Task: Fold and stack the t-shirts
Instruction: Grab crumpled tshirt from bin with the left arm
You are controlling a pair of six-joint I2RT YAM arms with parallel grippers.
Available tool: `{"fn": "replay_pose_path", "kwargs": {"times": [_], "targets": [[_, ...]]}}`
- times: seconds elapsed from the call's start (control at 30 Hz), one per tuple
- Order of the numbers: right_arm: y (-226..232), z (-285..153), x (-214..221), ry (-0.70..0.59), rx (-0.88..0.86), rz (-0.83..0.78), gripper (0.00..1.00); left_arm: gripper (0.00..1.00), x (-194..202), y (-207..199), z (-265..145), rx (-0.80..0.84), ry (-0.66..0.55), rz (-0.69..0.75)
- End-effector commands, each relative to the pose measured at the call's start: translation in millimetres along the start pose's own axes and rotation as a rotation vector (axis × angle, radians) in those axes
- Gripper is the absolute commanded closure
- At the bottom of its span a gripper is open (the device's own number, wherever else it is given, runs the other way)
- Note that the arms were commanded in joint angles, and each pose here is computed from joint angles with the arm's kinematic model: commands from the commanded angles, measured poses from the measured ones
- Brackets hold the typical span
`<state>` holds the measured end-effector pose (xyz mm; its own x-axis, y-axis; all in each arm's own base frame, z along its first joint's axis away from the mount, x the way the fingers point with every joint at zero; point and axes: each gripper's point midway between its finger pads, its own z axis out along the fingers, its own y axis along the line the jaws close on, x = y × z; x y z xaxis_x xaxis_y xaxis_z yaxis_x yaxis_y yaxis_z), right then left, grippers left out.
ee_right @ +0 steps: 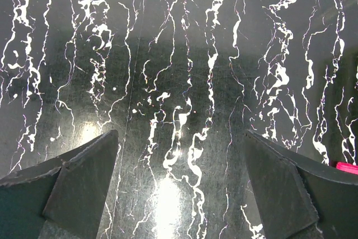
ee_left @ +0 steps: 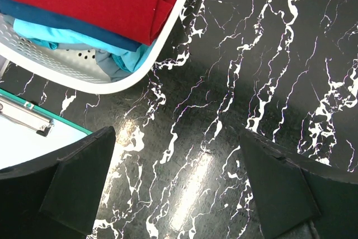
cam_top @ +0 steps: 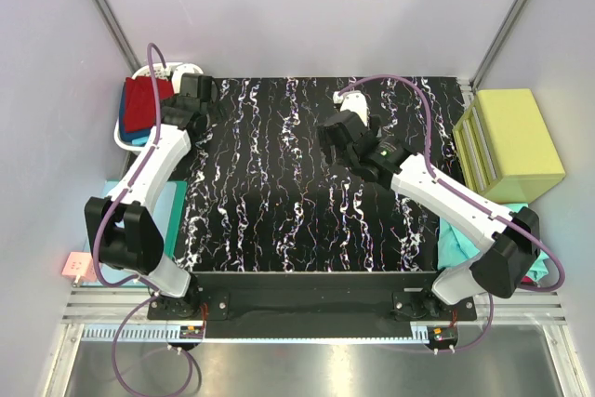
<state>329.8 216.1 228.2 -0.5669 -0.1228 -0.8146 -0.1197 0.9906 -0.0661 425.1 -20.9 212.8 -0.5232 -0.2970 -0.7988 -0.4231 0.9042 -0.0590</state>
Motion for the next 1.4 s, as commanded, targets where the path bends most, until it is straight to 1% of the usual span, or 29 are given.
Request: {"fn": "replay_pose_path", "kwargs": {"times": [0.0, 0.13, 0.2, 0.33, 0.37, 0.43, 0.5, 0.63, 0.8, 0.97, 1.03, 1.1, 1.13, 1.23, 1.27, 1.33, 1.37], "targets": [[-2.4, -7.4, -12.9, -0.048, -0.011, 0.023, 0.0, 0.01, -17.3, -3.0, -8.3, 0.017, -0.057, -0.023], [-2.7, -7.4, -11.7, -0.045, -0.01, 0.027, 0.0, 0.01, -17.9, -7.3, -5.0, 0.02, -0.043, -0.01], [-2.6, -7.4, -12.0, -0.046, -0.011, 0.027, 0.0, 0.01, -17.5, -8.6, -2.0, 0.016, -0.033, 0.02], [-2.7, -7.9, -13.2, -0.052, -0.011, 0.032, 0.0, 0.01, -24.0, -2.7, 3.7, -0.035, -0.037, 0.09], [-2.6, -7.9, -13.2, -0.052, -0.011, 0.033, 0.0, 0.01, -30.8, -1.4, 3.2, -0.048, -0.048, 0.12], [-4.1, -9.2, -14.3, -0.056, -0.01, 0.038, 0.0, 0.01, -34.5, 2.2, 9.0, -0.083, -0.053, 0.139], [-5.0, -11.2, -13.0, -0.057, -0.012, 0.043, 0.0, 0.01, -41.1, 5.4, 12.5, -0.104, -0.062, 0.137], [-12.6, -18.5, -11.3, -0.069, -0.006, 0.053, 0.0, 0.01, -31.2, 11.9, 43.9, -0.13, 0.015, 0.112], [-20.2, -22.6, -2.2, -0.066, 0.007, 0.07, 0.0, 0.01, -28.0, 16.1, 65.1, -0.161, 0.052, 0.109], [-24.6, -26.6, 5.6, -0.054, 0.007, 0.076, 0.0, 0.02, -31.6, 31.4, 89.5, -0.185, 0.091, 0.055], [-26.3, -27.8, 6.9, -0.053, 0.008, 0.074, 0.0, 0.05, -40.1, 32.8, 93.8, -0.181, 0.085, 0.049], [-26.2, -28.3, 7.1, -0.052, 0.006, 0.071, 0.0, 0.07, -37.7, 32.5, 102.9, -0.182, 0.101, 0.048], [-25.4, -27.8, 8.1, -0.047, 0.003, 0.068, 0.0, 0.11, -41.6, 30.0, 104.1, -0.175, 0.096, 0.046], [-26.9, -26.9, 9.7, -0.041, 0.012, 0.055, 0.0, 0.15, -42.8, 26.1, 111.3, -0.171, 0.101, 0.048], [-28.0, -26.6, 10.8, -0.037, 0.017, 0.045, 0.0, 0.2, -43.8, 26.0, 113.2, -0.172, 0.1, 0.048], [-30.2, -25.3, 12.9, -0.033, 0.031, 0.037, 0.0, 0.23, -44.1, 24.5, 118.1, -0.165, 0.107, 0.045], [-31.2, -25.3, 12.9, -0.033, 0.035, 0.033, 0.0, 0.26, -43.4, 23.5, 120.4, -0.16, 0.111, 0.044]]}}
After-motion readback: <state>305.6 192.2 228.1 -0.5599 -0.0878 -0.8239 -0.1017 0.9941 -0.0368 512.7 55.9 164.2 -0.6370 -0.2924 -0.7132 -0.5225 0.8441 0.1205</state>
